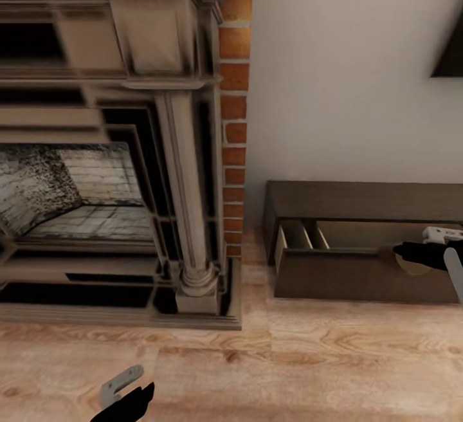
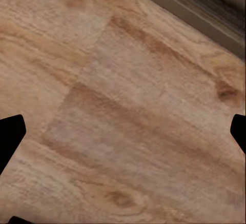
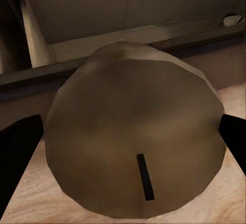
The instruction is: Place each of the two pumpkins and all three candles from the living room inside a cabinet in the living room (use any cabinet), then make sure every cabinet is closed, and position the cauldron so it is next to a table in the living room.
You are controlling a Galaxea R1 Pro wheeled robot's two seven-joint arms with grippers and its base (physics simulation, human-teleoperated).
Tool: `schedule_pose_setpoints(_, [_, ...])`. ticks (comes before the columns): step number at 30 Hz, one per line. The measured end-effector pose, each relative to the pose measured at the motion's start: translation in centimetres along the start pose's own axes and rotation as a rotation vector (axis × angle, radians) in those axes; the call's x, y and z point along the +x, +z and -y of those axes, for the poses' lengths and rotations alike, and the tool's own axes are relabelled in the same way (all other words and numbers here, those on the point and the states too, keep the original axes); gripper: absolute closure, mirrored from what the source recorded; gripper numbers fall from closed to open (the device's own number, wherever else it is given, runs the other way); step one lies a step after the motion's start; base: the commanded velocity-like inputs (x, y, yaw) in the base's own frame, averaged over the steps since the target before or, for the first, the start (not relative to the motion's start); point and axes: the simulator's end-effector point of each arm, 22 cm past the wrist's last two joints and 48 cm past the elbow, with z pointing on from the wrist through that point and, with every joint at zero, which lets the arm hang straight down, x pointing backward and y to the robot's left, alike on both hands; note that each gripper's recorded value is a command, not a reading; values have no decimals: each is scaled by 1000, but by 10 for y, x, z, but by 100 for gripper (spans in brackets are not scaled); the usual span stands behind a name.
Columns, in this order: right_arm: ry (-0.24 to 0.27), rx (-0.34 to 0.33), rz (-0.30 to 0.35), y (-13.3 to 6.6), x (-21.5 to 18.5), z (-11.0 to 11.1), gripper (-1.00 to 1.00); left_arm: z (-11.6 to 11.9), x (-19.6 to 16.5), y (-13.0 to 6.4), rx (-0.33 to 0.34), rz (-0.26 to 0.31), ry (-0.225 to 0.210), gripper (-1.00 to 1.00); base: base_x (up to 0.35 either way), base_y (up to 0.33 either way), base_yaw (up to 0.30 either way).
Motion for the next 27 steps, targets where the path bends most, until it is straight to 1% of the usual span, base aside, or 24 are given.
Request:
schedule_pose_setpoints(2, [0, -2, 6, 0, 0, -1, 100, -13, -2, -2, -19, 6, -22, -100, 285, -201, 0])
schedule_pose_setpoints(3, [-1, -2, 7, 0, 0, -1, 100, -13, -3, -4, -16, 10, -27, -100, 285, -201, 0])
schedule_pose_setpoints(4, [-2, -1, 11, -1, -2, -1, 100, -14, -2, -11, -8, 16, -34, -100, 284, -202, 0])
schedule_pose_setpoints(8, [-3, -5, 17, -2, -4, -4, 100, -16, -11, -18, -7, 67, -68, -100, 284, -202, 0])
schedule_pose_setpoints(12, [-2, -7, 18, -2, -4, -5, 100, -27, -14, -21, -22, 88, -91, -100, 283, -203, 0])
schedule_pose_setpoints(16, [-2, -8, 17, -2, -3, -5, 100, -30, -15, -21, -28, 91, -99, -100, 283, -206, 0])
schedule_pose_setpoints(20, [-3, -9, 6, -1, 0, -6, 100, -31, -14, -21, -31, 87, -97, -100, 269, -221, 0])
schedule_pose_setpoints(27, [-7, -8, -13, 2, 6, -7, 100, -30, -14, -21, -30, 85, -95, -100, 183, -286, 0])
